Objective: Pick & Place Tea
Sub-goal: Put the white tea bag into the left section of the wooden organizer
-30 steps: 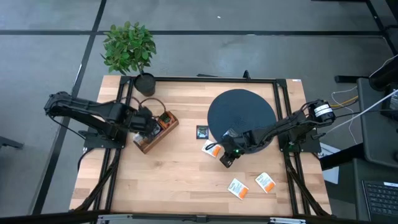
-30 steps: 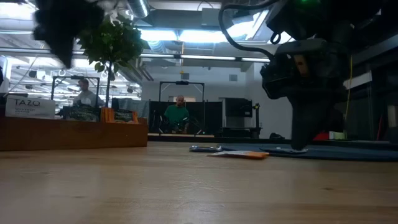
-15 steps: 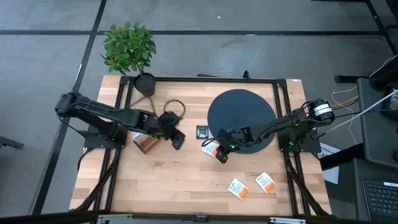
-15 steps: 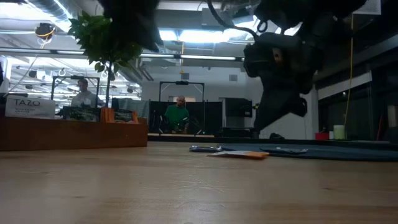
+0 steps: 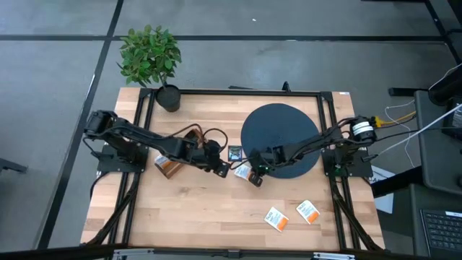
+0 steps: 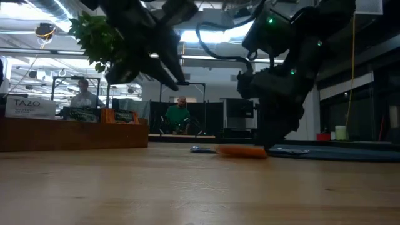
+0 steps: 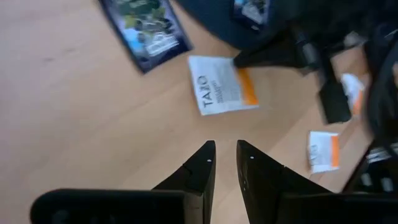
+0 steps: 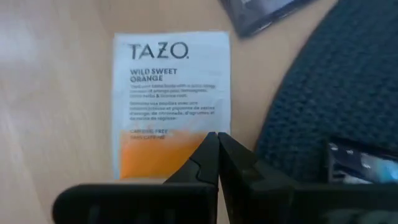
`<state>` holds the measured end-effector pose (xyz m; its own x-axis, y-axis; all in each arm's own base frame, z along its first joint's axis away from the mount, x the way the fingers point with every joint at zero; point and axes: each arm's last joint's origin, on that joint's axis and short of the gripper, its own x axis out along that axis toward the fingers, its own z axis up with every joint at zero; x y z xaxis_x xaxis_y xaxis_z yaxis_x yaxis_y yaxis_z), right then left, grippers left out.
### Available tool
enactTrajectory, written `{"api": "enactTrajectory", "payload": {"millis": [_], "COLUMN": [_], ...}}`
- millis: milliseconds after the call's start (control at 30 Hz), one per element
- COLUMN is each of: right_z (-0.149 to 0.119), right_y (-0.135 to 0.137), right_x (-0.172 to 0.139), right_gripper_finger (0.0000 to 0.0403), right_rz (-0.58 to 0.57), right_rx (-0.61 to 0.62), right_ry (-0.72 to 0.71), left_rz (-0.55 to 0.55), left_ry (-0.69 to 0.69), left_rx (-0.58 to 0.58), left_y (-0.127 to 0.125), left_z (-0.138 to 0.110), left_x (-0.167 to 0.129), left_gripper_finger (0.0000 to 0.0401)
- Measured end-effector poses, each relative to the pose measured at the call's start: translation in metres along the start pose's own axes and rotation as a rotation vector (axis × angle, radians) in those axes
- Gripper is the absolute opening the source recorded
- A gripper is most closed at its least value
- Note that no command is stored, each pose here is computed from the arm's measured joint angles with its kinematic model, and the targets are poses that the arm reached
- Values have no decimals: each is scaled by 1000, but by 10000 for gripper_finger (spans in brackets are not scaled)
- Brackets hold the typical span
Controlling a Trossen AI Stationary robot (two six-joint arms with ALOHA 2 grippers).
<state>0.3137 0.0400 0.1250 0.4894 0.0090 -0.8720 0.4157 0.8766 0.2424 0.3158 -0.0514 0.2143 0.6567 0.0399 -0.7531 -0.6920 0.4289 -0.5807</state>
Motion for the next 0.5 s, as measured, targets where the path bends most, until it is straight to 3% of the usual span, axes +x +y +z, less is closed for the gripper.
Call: {"api": "enactTrajectory", "payload": {"millis": [267, 500], "right_z": [-4, -11], "right_y": [8, 20], "right_x": [4, 3], "right_gripper_finger": [12, 12], "right_rz": [65, 100], "right_rx": [-89, -135], "right_ry": [23, 17], "left_rz": [37, -49], "left_ry": [35, 77], "left_rx": [-104, -165], "left_y": [5, 0], "left_z": [-7, -17], "left_x": [24, 56], "left_gripper_finger": [61, 61]}}
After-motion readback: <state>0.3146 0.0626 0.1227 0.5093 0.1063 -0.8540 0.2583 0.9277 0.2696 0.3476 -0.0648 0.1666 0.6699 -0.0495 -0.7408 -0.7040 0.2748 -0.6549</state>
